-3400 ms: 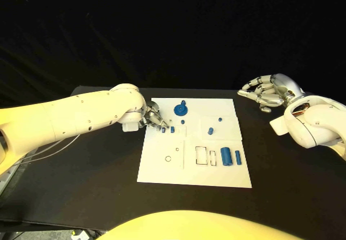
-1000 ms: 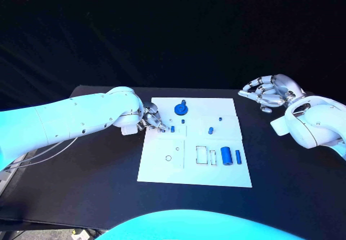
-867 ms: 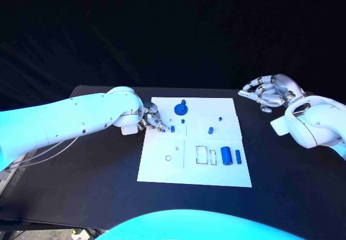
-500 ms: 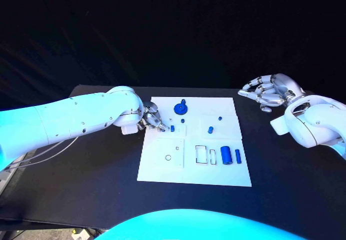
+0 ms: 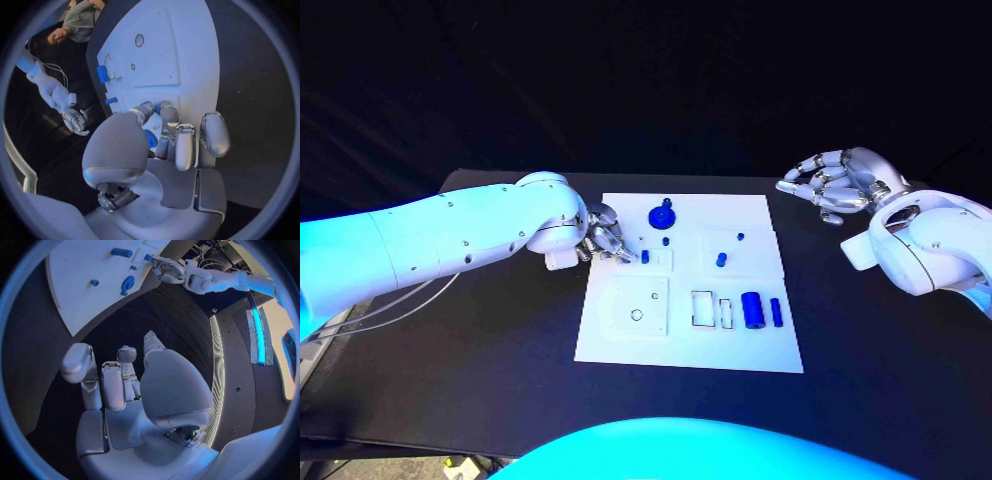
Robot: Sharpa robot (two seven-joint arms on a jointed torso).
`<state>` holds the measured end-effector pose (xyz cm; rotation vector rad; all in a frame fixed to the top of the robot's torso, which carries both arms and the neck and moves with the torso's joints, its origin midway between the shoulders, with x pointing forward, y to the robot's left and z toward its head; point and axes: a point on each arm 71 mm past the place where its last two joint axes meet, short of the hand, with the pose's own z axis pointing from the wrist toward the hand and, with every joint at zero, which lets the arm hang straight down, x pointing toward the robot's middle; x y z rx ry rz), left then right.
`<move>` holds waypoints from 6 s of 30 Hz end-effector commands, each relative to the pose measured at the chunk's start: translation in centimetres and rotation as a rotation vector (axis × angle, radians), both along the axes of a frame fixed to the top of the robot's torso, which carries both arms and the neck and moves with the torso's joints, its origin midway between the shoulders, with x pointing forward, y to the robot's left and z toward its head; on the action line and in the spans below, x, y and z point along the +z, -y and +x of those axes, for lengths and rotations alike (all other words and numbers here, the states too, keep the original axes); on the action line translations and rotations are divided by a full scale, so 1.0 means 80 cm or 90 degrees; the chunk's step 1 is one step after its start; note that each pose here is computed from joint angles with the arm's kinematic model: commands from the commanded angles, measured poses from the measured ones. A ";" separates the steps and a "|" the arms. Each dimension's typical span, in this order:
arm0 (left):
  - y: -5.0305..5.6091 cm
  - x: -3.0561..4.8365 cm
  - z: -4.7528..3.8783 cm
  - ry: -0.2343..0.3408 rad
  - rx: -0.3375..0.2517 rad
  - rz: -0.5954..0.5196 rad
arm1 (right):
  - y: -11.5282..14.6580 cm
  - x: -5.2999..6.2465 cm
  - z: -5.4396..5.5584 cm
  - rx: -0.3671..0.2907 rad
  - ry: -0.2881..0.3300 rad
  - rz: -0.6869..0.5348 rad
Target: Assemble the parts on the task board
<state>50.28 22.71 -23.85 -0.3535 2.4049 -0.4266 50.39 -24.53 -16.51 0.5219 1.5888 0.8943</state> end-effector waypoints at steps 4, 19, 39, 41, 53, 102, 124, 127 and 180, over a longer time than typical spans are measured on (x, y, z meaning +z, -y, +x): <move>0.005 -0.0042 -0.003 -0.008 -0.001 -0.012 | 0.000 -0.001 0.000 0.003 -0.002 -0.001; 0.003 -0.0048 -0.003 -0.016 0.004 -0.025 | 0.000 -0.003 -0.001 0.004 -0.005 -0.001; -0.002 0.0033 -0.005 -0.074 -0.008 -0.058 | 0.000 -0.004 -0.001 0.004 -0.007 -0.002; -0.004 0.0041 -0.004 -0.083 -0.008 -0.062 | 0.000 -0.004 -0.001 0.004 -0.007 -0.002; -0.007 0.0142 0.013 -0.117 -0.012 -0.073 | 0.000 -0.004 0.000 0.004 -0.007 -0.002; 0.028 0.0304 0.060 -0.181 -0.127 0.097 | -0.008 -0.006 0.002 0.008 -0.007 -0.002; 0.036 0.0292 0.066 -0.186 -0.132 0.107 | -0.010 -0.007 0.002 0.011 -0.008 -0.001; 0.036 0.0289 0.067 -0.177 -0.128 0.114 | -0.010 -0.008 0.002 0.011 -0.009 -0.001; 0.016 0.0309 0.069 -0.149 -0.096 0.115 | -0.010 -0.010 0.001 0.012 -0.012 -0.001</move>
